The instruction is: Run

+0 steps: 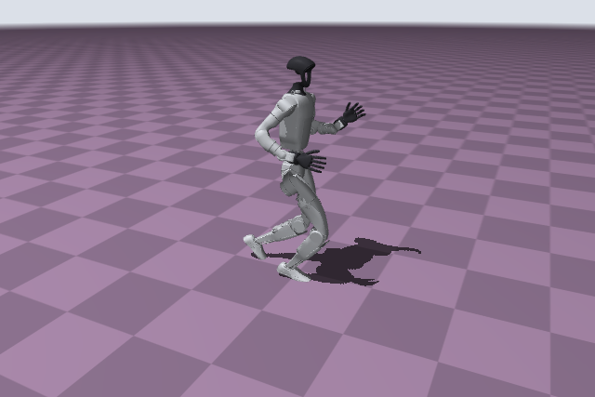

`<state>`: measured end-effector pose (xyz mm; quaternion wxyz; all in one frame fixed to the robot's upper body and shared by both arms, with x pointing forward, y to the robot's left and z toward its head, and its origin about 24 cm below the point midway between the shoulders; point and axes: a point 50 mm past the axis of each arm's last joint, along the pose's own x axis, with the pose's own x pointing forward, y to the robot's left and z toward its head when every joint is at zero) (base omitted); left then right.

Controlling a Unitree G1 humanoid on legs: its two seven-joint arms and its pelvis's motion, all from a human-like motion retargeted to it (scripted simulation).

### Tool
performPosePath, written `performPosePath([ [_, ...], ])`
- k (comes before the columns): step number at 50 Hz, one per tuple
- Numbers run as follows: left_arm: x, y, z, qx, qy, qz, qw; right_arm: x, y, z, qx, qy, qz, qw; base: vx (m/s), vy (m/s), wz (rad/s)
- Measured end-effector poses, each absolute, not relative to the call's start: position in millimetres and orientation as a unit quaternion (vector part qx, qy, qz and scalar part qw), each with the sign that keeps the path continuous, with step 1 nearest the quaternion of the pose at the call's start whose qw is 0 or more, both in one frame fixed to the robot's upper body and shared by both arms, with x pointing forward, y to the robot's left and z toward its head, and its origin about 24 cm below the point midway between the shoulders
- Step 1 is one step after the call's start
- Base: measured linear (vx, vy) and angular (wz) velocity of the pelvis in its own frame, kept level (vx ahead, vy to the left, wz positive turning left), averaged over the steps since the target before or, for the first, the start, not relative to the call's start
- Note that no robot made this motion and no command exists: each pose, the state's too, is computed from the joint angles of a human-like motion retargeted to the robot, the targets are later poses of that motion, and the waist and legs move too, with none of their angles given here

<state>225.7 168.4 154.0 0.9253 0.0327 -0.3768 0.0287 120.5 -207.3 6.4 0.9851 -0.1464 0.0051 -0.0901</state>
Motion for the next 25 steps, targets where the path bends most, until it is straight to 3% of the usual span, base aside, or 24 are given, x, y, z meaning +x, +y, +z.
performPosePath([
  [5, 174, 192, 28, 0.089, -0.046, -0.006, 0.995, 208, -180, 122, -0.148, -0.315, -0.089, 0.933, -0.03, -0.05, -0.01],
  [8, 118, 224, -6, 0.101, 0.084, 0.023, 0.991, 223, -169, 198, -0.143, -0.492, -0.104, 0.853, 0.02, 0.02, -0.08],
  [10, 88, 236, -13, 0.085, 0.13, 0.053, 0.986, 218, -163, 217, -0.117, -0.537, -0.096, 0.83, 0.05, 0.1, 0.06],
  [13, 88, 229, -16, 0.05, 0.125, 0.096, 0.986, 214, -157, 187, -0.102, -0.477, -0.072, 0.87, -0.03, 0.1, 0.03],
  [15, 122, 216, -4, 0.037, 0.056, 0.107, 0.992, 213, -160, 141, -0.114, -0.369, -0.072, 0.92, -0.04, 0.11, -0.2],
  [20, 238, 194, 118, 0.036, -0.281, 0.113, 0.952, 155, -191, 10, -0.16, -0.045, -0.062, 0.984, 0.03, 0.05, -0.19],
  [25, 228, 176, 174, -0.005, -0.423, 0.059, 0.904, 97, -221, -6, -0.144, 0.071, -0.099, 0.982, 0.01, -0.1, 0.07],
])
